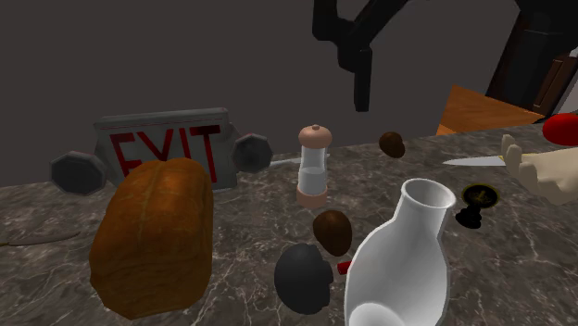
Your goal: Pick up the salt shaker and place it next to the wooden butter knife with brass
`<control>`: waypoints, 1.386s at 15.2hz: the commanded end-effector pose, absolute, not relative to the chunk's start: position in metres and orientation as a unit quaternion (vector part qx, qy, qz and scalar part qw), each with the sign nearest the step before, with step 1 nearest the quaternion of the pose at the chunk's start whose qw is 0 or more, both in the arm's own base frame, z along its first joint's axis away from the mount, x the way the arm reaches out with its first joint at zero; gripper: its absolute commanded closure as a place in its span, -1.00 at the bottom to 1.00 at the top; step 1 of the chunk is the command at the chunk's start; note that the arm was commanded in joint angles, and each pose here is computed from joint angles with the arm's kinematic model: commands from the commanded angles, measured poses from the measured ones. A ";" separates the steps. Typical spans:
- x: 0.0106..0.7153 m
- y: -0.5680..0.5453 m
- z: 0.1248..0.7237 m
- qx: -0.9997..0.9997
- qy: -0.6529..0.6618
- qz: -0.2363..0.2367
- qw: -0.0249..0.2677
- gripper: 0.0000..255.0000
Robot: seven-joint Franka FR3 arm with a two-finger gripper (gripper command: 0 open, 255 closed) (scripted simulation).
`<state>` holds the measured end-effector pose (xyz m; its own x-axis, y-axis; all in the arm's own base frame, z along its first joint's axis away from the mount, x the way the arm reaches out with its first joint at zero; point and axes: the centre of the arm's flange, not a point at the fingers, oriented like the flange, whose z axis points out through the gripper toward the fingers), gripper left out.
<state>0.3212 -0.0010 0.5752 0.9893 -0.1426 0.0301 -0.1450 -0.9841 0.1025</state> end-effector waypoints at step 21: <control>0.554 -0.013 0.461 0.996 -0.063 0.018 -0.055 -1.00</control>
<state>0.5392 -0.0140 0.4687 0.9914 -0.1277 0.0280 -0.1243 -0.9872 -0.1001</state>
